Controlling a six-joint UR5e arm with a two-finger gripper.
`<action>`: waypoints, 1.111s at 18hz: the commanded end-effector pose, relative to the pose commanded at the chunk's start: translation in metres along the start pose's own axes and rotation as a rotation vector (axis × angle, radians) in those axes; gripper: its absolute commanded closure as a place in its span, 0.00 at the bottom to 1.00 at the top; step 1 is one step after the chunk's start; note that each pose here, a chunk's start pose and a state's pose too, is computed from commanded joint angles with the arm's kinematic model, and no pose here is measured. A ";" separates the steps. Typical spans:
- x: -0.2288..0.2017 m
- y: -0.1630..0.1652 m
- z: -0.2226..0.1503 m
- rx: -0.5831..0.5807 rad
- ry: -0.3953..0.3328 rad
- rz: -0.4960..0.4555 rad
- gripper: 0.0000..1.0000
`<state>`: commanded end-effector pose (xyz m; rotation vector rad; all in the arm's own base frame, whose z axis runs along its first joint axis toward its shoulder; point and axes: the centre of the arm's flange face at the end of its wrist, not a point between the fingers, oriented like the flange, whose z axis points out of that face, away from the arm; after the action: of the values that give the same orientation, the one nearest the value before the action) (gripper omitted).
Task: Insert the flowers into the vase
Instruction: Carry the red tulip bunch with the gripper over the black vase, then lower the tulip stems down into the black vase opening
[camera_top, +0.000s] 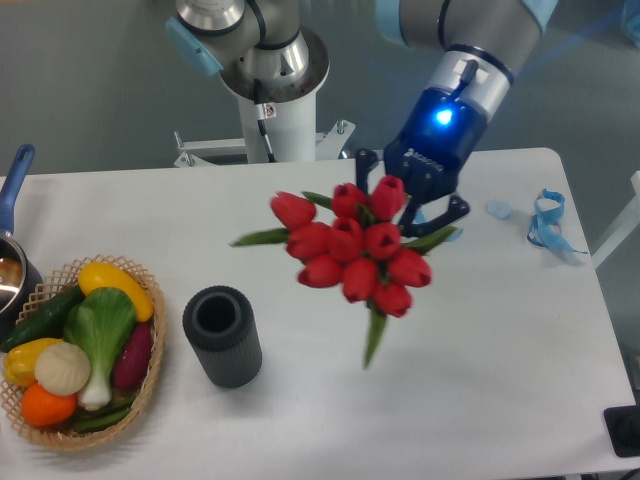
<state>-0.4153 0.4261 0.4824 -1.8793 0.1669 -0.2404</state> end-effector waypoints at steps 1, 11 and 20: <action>0.005 -0.001 0.008 0.012 0.023 0.002 0.72; 0.049 0.001 0.051 0.127 0.193 -0.027 0.72; 0.057 0.009 0.111 0.246 0.345 0.068 0.72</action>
<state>-0.3327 0.5117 0.4453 -1.5744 0.4158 -0.5150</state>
